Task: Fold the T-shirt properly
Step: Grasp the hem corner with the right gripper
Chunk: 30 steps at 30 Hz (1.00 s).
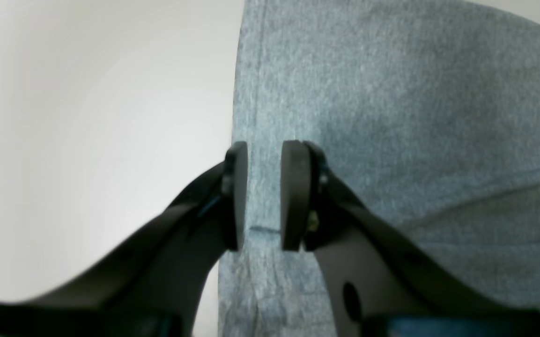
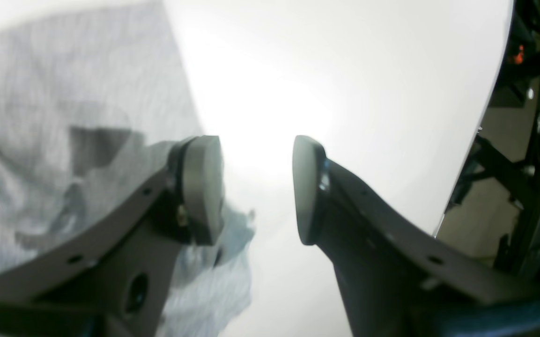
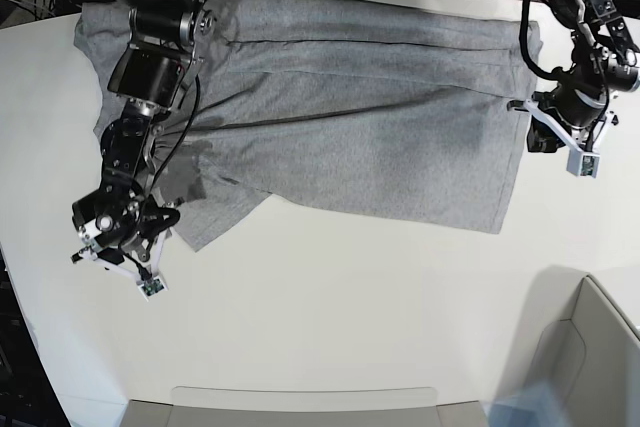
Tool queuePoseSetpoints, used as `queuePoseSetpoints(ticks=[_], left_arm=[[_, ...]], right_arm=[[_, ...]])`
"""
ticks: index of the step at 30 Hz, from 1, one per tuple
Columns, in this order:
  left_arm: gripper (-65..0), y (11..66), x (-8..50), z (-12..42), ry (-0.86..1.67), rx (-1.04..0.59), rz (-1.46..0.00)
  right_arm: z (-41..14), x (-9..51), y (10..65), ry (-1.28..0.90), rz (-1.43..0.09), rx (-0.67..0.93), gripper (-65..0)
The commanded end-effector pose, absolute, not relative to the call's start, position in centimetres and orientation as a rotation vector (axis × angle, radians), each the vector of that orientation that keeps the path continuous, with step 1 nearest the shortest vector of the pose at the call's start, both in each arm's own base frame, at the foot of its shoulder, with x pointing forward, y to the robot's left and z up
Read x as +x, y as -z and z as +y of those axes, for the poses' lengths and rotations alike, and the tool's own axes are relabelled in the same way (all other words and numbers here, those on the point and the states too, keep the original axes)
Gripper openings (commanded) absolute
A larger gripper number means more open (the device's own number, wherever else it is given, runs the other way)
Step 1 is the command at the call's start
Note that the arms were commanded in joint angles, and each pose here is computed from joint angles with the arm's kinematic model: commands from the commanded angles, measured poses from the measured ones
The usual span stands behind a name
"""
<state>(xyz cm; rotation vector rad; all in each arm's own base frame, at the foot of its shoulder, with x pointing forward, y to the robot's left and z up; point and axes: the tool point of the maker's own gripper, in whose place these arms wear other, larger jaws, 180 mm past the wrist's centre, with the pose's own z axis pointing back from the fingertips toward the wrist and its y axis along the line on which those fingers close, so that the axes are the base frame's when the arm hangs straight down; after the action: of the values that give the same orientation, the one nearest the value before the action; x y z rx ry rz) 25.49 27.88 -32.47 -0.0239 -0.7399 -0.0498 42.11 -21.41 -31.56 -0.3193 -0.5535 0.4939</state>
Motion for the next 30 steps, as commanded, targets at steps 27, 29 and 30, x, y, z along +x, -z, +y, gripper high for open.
queuePoseSetpoints(ticks=[27,29,30], left_arm=[[-52.5,31.5,26.0,27.8,0.063,-0.022,-0.777],[-52.5,31.5,26.0,27.8,0.063,-0.022,-0.777],[-52.5,31.5,26.0,27.8,0.063,-0.022,-0.777]], right_arm=[[-18.6,46.6,40.1,-0.333,-0.775,0.191,-39.8],[-18.8,46.8,39.9,-0.332,-0.779,0.187,-39.8],[-18.8,47.3,39.3,-0.334,-0.792,0.184,-39.8]])
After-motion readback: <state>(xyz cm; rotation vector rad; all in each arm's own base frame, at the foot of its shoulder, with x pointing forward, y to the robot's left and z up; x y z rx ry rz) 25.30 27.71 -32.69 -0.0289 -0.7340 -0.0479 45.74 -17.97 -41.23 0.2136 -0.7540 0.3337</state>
